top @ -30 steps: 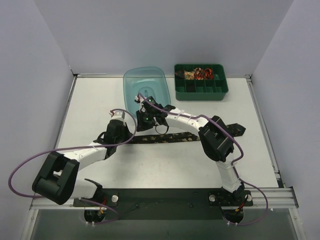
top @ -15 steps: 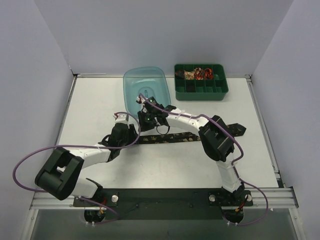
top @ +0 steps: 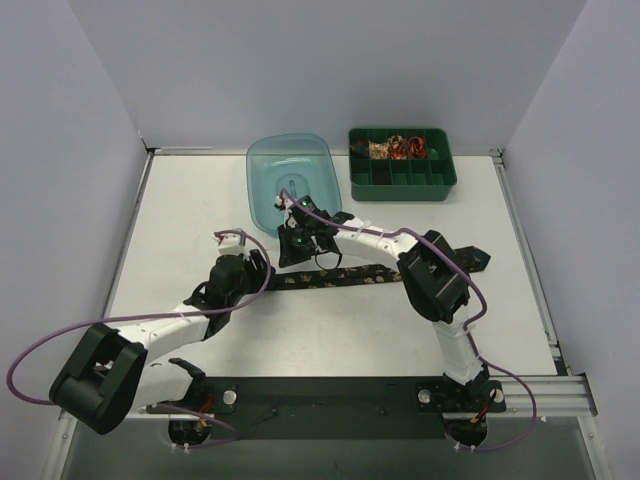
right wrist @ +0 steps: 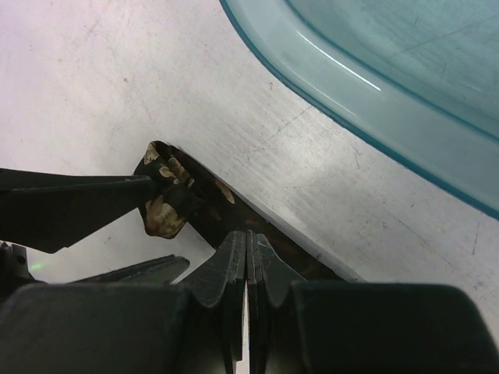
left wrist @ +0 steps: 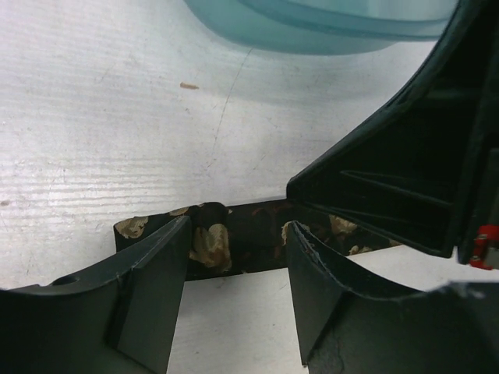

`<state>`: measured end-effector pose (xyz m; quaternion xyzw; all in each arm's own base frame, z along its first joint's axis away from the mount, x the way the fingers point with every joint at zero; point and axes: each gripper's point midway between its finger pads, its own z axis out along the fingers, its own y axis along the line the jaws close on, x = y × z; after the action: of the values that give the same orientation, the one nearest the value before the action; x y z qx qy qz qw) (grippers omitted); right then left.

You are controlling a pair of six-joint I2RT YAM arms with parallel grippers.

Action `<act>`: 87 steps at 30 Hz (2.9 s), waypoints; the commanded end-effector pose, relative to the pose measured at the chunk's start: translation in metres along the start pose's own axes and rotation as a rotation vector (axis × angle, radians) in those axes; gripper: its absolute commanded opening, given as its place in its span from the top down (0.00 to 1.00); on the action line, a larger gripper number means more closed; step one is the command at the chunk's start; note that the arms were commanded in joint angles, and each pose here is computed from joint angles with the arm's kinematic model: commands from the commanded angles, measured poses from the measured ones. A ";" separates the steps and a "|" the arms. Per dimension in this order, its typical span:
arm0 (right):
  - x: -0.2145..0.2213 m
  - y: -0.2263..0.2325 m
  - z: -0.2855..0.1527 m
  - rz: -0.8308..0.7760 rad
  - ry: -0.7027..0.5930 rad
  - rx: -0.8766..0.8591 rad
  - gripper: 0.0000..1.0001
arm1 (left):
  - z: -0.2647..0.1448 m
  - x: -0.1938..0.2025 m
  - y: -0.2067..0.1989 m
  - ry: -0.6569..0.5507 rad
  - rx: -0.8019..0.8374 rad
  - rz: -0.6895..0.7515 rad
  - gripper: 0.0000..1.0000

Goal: Roll the ties
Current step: Roll the tie at the center of the board.

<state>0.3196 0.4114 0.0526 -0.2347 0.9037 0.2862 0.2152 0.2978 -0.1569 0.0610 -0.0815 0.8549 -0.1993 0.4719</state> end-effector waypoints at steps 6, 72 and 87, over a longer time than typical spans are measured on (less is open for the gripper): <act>-0.025 0.035 -0.032 -0.025 -0.080 -0.122 1.00 | -0.007 -0.031 -0.015 -0.106 0.046 -0.014 0.34; -0.027 0.037 -0.038 -0.018 -0.086 -0.150 1.00 | 0.004 -0.002 -0.002 -0.023 0.007 -0.136 0.88; -0.026 0.075 -0.026 -0.086 -0.058 -0.209 1.00 | -0.032 -0.045 -0.003 -0.150 0.018 -0.123 0.43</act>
<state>0.2979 0.4393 0.0858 -0.2645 0.8730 0.3503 0.2126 0.2957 -0.1473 0.0923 -0.1380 0.8215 -0.2364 0.5002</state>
